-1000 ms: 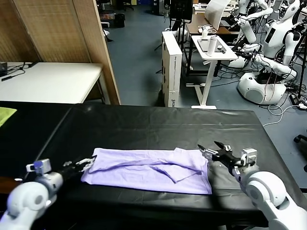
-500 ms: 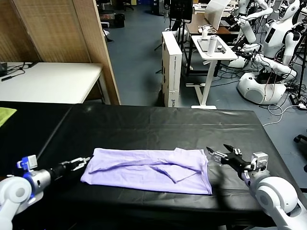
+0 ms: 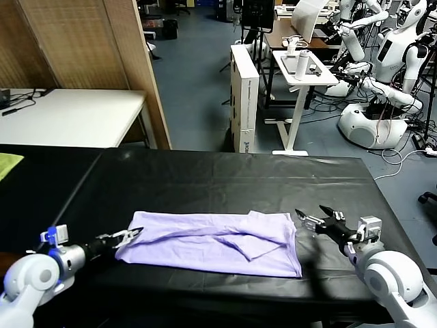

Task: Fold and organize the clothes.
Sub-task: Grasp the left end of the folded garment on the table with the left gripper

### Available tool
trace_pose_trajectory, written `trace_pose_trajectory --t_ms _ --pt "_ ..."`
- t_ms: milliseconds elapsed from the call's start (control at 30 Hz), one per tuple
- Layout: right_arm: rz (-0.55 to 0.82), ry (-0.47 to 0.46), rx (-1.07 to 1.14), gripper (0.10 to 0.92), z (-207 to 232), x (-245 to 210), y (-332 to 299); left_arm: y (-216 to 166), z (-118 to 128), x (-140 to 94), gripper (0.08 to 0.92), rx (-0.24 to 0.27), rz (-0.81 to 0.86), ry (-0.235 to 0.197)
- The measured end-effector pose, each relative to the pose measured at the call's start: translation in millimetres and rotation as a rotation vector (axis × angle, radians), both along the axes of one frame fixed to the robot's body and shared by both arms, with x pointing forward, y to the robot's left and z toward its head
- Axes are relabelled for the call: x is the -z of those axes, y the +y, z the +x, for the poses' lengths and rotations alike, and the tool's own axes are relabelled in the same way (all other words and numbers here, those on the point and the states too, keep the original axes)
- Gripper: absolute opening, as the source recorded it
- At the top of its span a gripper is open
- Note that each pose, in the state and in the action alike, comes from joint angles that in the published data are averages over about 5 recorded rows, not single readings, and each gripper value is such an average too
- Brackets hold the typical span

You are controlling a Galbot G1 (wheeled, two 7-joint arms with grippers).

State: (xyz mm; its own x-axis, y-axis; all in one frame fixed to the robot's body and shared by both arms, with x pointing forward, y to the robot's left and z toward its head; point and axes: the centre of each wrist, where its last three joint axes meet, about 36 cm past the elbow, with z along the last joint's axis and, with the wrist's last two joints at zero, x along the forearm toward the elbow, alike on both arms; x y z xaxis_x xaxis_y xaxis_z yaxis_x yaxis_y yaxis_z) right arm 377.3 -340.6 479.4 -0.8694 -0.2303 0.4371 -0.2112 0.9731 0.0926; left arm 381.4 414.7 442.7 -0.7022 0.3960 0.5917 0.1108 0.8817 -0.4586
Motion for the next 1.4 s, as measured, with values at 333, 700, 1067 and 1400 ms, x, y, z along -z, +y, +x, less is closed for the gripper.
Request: trace_pose_trajectory --t_ms 333,700,1067,1400 --pt "0.0 0.003 -0.014 0.907 -0.1 2.6 6.6 -7.2 -2.9 7.3 0.907 0.003 -0.035 0.007" --pt "-0.002 0.005 -0.014 0.907 -1.1 7.0 10.3 -9.1 -5.2 10.6 0.899 -0.008 -0.065 0.018" --pt "-0.001 0.005 -0.019 0.907 -1.0 10.0 15.3 -8.7 -4.9 12.2 0.433 -0.024 -0.064 0.033" --pt "0.004 0.003 -0.014 0.907 0.5 12.9 17.5 -10.7 -4.7 6.4 0.182 -0.039 -0.043 0.019"
